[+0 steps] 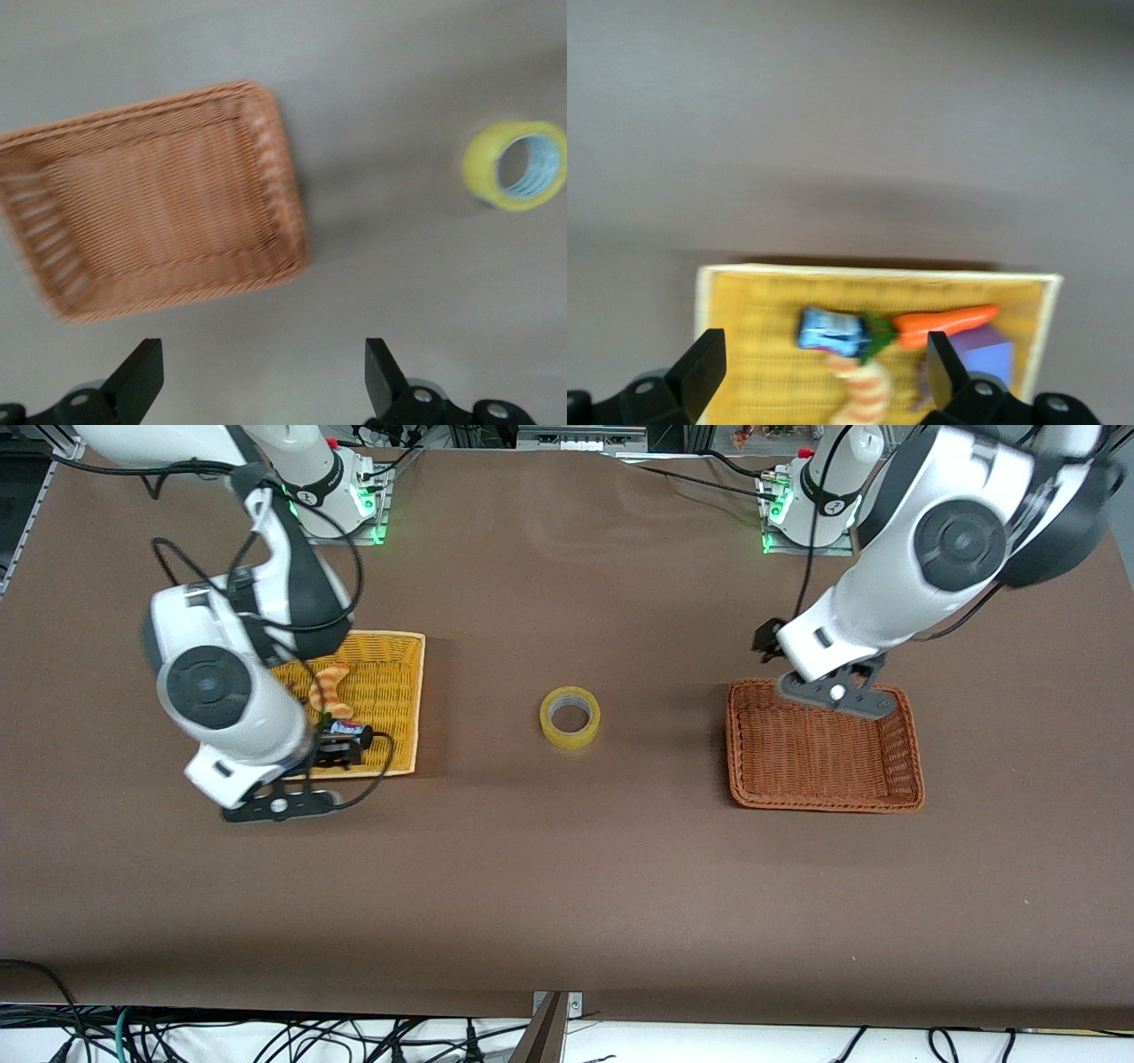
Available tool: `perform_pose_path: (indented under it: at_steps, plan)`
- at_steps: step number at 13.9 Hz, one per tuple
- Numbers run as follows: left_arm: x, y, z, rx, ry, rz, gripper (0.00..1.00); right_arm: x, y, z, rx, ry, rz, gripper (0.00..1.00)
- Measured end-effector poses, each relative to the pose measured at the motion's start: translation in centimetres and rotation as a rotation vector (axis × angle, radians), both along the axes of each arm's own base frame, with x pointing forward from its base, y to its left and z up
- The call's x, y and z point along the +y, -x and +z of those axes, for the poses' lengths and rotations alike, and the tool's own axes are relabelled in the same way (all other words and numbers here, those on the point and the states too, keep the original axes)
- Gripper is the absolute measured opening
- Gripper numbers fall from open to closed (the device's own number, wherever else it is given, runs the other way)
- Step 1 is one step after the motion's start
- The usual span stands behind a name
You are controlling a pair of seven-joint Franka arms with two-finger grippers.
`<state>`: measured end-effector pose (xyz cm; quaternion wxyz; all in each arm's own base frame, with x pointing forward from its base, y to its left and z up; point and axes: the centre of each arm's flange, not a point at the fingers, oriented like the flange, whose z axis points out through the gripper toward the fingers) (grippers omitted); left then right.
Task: Transfer tape with both arms
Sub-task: 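Set the tape down mid-table while the left gripper reaches toward it, then grasp the tape roll with the left gripper while the right gripper retracts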
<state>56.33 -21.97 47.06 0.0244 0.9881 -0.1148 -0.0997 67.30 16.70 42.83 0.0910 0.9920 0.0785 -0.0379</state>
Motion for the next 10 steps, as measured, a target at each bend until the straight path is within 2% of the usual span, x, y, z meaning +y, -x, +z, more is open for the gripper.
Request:
perform_pose_path:
  at_steps: [3,5,8,10]
  plan:
    - [-5.6,-0.7,-5.8,-0.007,0.045,-0.034,1.0,-8.3,-0.8,2.7,0.004,-0.069,-0.084,1.0]
    - [-11.7,0.5,-9.5,-0.04,0.078,-0.063,1.0,-12.1,-0.2,4.9,0.009,-0.067,-0.144,1.0]
    - [-18.1,2.0,-15.3,-0.082,0.133,-0.09,1.0,-16.6,0.8,9.6,-0.05,-0.102,-0.163,1.0]
    - [-19.6,2.4,-19.0,-0.083,0.152,-0.097,1.0,-19.5,2.7,14.1,-0.098,-0.106,-0.158,1.0]
